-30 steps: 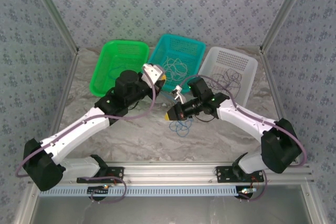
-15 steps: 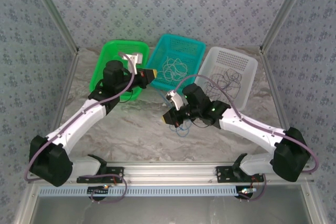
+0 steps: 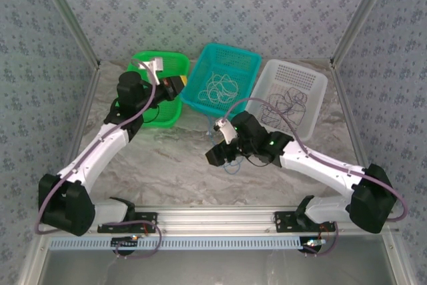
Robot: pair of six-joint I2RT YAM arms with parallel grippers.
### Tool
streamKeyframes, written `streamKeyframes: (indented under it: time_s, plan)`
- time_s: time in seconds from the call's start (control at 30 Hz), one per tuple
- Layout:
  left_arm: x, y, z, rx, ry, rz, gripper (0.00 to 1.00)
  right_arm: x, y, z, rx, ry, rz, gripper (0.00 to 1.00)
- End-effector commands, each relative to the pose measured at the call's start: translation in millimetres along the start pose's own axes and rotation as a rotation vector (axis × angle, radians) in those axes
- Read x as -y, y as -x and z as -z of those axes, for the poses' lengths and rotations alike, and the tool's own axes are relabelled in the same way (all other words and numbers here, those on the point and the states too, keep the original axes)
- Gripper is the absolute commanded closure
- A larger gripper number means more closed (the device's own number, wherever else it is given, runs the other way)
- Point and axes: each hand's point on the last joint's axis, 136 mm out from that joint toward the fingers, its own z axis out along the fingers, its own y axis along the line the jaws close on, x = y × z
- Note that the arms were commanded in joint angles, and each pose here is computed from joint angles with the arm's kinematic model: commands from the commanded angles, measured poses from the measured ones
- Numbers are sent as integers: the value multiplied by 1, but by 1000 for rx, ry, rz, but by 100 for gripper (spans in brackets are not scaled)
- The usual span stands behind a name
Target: Untangle the cables
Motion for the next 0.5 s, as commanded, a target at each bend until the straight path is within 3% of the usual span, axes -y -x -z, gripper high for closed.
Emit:
streamKeyframes:
  time_s: [0.0, 0.3, 0.47]
  plan:
    - [6, 46, 19, 81, 43, -105, 100, 17, 18, 22, 72, -89, -65, 18]
    - [-55, 91, 62, 89, 337, -223, 100, 53, 6, 60, 176, -188, -166, 5]
    - [-82, 93, 61, 57, 449, -303, 100, 65, -1, 71, 212, -201, -220, 4]
